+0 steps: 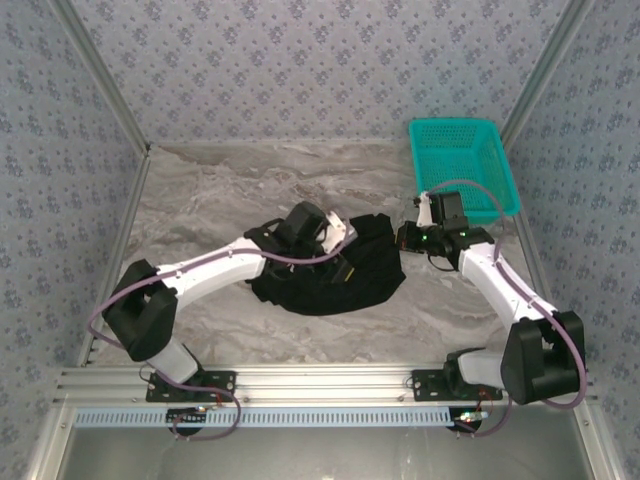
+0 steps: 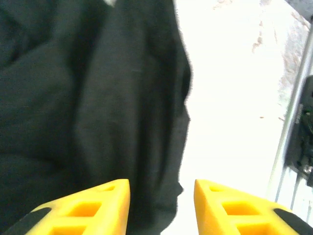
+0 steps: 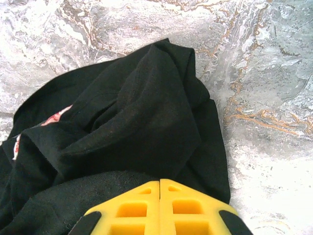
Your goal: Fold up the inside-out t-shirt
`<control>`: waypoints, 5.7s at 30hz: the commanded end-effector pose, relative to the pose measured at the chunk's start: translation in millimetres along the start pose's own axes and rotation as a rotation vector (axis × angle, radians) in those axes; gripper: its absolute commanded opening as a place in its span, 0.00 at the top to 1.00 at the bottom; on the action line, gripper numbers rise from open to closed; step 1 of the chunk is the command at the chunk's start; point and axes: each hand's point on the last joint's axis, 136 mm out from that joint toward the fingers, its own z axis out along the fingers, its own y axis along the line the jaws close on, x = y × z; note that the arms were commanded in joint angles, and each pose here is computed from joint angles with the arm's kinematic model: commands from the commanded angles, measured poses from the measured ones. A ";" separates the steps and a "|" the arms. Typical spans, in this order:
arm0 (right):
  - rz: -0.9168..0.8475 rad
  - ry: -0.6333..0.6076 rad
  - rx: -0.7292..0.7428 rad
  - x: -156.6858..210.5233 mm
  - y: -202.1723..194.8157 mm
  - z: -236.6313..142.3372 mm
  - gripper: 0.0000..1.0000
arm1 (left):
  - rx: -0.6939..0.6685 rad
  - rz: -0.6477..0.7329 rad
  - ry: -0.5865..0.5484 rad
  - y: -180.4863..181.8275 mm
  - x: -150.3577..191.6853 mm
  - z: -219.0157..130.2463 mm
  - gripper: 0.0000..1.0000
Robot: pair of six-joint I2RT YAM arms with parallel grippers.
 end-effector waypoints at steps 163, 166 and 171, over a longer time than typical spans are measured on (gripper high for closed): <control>-0.139 -0.340 -0.236 -20.4 68.7 -101.3 0.73 | -0.716 -0.812 -0.591 171.6 94.9 -265.4 0.77; -0.013 -0.229 -0.095 35.4 22.2 -69.2 0.58 | -0.715 -0.924 -0.491 165.4 154.9 -232.3 0.58; 0.000 -0.254 -0.002 24.3 9.6 -54.2 0.47 | -0.640 -0.794 -0.571 160.9 115.5 -220.2 0.32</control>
